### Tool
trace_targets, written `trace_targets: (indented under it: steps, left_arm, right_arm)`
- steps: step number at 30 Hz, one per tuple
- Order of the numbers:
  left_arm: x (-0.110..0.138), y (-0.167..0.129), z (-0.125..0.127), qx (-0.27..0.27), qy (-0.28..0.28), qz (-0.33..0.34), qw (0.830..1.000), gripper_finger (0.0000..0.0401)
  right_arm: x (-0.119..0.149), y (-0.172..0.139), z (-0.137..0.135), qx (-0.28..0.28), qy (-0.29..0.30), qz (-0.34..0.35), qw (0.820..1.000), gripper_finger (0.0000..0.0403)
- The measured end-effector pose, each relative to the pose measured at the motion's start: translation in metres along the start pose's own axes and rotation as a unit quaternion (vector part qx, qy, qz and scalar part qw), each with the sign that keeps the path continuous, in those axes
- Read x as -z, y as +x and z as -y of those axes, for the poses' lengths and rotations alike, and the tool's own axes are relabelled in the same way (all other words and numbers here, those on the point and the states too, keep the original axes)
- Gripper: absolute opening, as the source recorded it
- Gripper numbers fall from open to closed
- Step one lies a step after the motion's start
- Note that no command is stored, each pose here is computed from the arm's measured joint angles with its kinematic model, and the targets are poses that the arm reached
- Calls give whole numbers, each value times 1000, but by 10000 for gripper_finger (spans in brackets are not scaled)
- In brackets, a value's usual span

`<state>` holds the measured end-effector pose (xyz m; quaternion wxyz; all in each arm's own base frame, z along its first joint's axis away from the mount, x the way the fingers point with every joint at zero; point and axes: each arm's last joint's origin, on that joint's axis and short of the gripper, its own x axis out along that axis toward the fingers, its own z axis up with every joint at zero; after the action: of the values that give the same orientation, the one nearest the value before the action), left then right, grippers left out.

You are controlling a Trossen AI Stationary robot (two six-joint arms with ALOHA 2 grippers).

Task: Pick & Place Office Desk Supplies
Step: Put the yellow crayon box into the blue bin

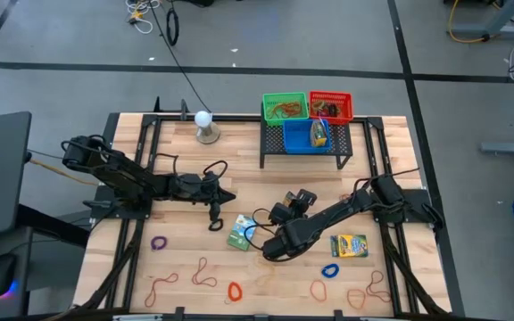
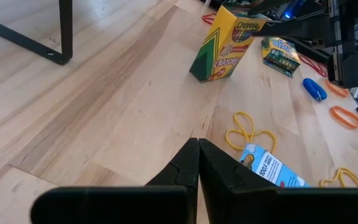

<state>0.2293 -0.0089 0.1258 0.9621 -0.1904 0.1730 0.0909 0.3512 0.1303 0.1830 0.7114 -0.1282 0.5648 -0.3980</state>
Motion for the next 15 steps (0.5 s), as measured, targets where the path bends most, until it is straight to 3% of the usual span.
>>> trace_targets:
  steps: [15]
  left_arm:
    - [0,0,0,0,0,0,1000,14]
  right_arm:
    - [5,-6,-5,-11,-3,7,1000,164]
